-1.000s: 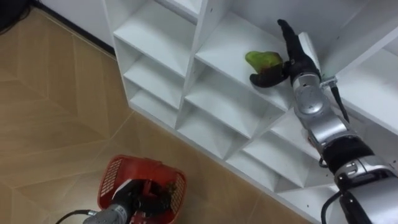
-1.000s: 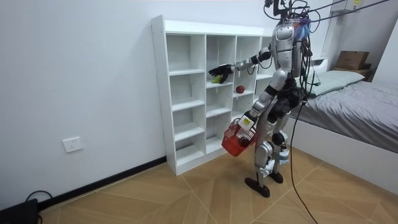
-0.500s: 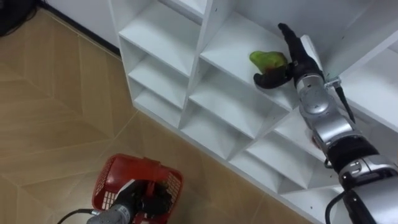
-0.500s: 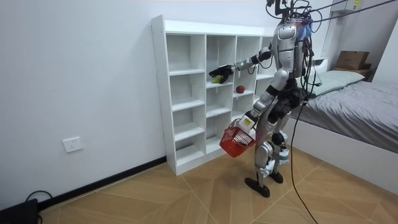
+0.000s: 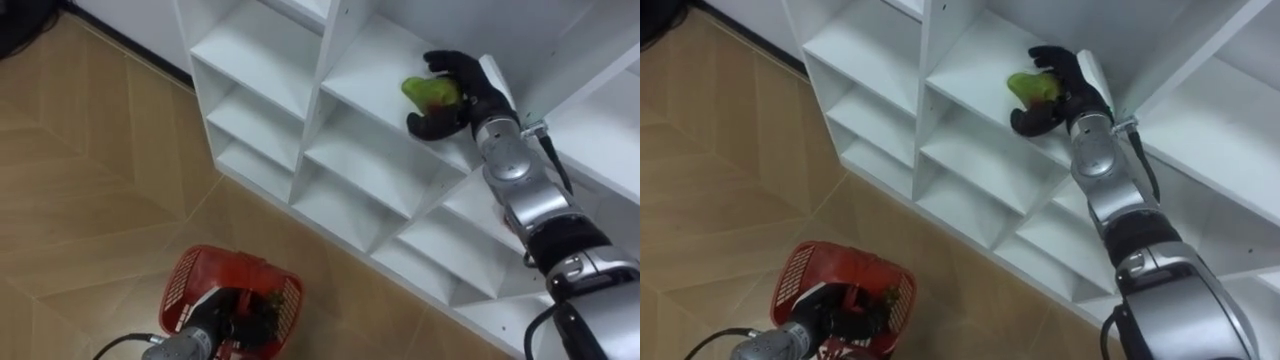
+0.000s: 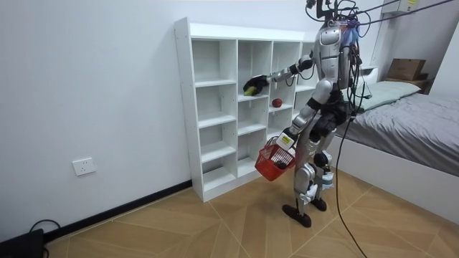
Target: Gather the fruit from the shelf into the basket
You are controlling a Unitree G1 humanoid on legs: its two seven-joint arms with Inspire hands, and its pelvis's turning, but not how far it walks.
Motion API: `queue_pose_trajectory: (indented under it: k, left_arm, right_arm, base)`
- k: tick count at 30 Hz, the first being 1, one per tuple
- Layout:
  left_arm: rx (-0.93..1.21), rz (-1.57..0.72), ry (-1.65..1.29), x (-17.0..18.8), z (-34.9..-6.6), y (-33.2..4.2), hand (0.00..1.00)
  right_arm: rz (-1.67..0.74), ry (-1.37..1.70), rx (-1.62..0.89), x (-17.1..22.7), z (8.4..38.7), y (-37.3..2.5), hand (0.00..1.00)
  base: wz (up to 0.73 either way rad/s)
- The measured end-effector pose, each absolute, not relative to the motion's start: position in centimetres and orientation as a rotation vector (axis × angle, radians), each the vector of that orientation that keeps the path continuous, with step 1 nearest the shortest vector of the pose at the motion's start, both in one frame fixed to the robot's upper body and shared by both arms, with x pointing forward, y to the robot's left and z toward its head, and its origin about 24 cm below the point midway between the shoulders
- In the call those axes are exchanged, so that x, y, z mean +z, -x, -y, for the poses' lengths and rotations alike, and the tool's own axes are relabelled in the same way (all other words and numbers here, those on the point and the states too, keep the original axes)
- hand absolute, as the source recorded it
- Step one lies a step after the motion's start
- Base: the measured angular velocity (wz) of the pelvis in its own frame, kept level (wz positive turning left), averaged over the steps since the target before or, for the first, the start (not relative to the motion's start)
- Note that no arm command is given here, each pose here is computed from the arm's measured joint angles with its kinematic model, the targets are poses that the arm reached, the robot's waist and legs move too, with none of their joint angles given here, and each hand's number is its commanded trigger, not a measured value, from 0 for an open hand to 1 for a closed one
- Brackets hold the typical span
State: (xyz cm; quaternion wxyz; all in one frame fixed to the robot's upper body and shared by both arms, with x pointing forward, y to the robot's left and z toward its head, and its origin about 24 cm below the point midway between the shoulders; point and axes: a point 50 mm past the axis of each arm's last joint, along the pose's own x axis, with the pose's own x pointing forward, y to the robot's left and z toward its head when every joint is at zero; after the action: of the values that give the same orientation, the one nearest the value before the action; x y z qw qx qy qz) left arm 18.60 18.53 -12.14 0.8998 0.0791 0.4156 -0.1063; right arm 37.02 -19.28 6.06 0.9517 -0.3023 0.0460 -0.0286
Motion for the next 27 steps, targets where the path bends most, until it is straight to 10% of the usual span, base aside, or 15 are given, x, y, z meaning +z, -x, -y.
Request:
queue_pose_trajectory:
  k: [27]
  left_arm:
    - [-0.227,-0.853,-0.148,-12.14,-17.79,-18.77,1.0]
  right_arm:
    - [-0.106,0.627,-0.047,5.93,19.29,-37.0,1.0]
  base:
    - [0.0]
